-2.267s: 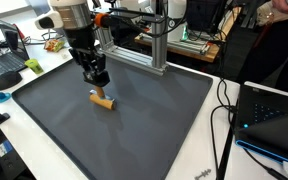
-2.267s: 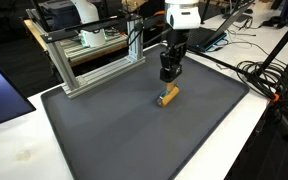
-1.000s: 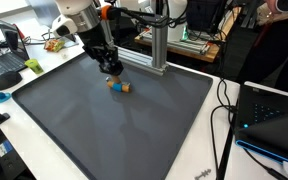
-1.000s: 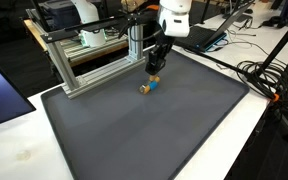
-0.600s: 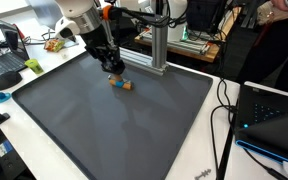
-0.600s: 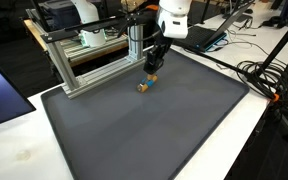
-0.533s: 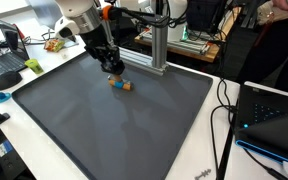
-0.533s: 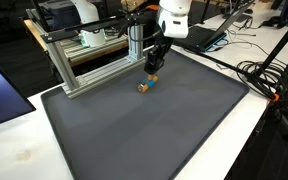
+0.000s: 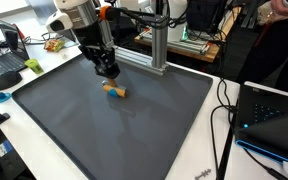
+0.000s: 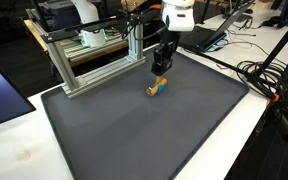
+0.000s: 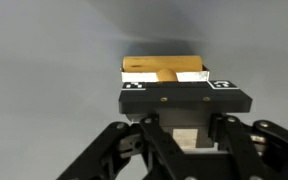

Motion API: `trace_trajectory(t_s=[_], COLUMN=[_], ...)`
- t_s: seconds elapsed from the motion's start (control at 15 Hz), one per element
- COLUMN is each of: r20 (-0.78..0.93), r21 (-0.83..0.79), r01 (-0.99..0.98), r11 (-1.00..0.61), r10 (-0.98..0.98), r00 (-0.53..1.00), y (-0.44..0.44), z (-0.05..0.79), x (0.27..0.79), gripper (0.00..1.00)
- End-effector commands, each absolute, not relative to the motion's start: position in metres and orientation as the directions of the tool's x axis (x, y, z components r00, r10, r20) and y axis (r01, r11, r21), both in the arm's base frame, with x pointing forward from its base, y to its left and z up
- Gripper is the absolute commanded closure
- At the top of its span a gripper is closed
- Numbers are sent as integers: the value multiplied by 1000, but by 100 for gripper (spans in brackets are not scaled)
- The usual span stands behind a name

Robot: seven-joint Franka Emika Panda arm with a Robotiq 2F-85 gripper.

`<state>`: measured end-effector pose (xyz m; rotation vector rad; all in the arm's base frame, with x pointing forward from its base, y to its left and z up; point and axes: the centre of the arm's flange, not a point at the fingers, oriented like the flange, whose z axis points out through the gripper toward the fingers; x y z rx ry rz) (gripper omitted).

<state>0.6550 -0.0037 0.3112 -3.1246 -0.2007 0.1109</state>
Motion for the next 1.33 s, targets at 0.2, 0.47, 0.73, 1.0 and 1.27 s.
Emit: trace_trajectory(t_s=[0.2,0.47,0.73,1.0,1.27], r20=[105,127,134,201,230], r21=[-60,-40,-34,-39,-25], r01=[90,98,97,99,176], r11=[-994,-994,-995,-994,-984], r10=[83,93,91,90,166], r00=[991,988,987,975,959], y=[8,14,12,11,11], z=[295,287,293,312,339], x=[672,676,672,667,654], gripper=[78,78,78,78,78])
